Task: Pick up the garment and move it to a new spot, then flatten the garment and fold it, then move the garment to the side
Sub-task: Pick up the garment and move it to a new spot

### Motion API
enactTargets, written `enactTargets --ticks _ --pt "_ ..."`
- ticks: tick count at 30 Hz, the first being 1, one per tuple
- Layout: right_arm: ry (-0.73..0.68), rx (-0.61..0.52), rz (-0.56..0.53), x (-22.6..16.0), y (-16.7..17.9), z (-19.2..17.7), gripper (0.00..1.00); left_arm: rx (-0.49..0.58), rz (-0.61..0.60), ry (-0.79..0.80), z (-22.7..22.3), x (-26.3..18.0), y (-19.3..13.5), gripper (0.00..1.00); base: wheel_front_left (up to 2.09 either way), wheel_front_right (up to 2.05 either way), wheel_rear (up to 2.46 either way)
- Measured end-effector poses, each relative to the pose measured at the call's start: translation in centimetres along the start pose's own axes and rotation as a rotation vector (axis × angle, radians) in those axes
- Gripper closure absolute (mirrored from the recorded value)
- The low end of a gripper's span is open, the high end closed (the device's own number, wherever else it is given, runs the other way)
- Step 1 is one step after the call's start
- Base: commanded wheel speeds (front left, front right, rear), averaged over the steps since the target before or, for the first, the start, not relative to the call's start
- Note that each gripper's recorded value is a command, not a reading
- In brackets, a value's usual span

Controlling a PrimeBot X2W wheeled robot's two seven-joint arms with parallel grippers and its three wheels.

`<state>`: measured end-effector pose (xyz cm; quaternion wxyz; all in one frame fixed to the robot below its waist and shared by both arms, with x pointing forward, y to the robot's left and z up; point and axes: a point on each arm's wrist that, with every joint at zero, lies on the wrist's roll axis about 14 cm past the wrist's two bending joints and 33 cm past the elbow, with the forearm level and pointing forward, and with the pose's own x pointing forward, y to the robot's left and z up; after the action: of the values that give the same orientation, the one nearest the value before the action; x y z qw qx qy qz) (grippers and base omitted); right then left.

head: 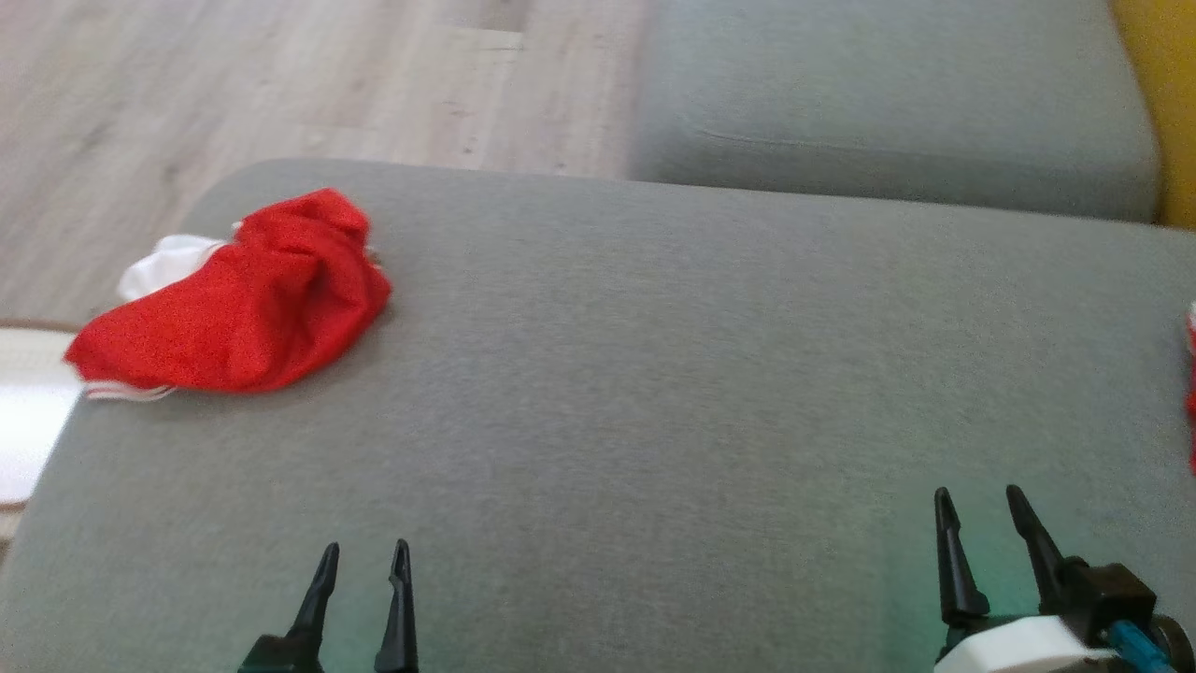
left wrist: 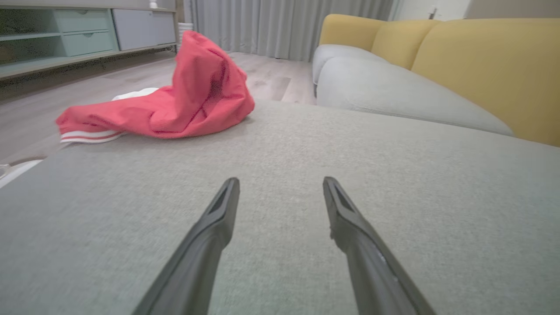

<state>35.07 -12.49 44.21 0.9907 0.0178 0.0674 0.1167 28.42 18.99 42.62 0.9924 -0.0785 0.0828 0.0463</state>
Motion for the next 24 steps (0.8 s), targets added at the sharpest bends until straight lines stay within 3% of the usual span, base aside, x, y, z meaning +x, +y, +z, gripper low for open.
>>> enactTargets --ticks 13,19,24 --pt "0.016 -0.036 0.291 2.9 9.0 0.2 0.0 -0.053 0.255 -0.017 -1.2 -6.0 6.8 0.0 0.0 0.0 0.0" --pt "0.034 -0.036 0.316 3.3 9.8 -0.4 0.0 -0.066 0.304 -0.02 -1.0 -6.6 8.1 0.0 0.0 0.0 0.0" --pt "0.073 -0.069 0.31 4.1 9.2 -2.0 0.0 -0.084 0.317 -0.083 1.9 -4.2 9.3 0.0 0.0 0.0 0.0"
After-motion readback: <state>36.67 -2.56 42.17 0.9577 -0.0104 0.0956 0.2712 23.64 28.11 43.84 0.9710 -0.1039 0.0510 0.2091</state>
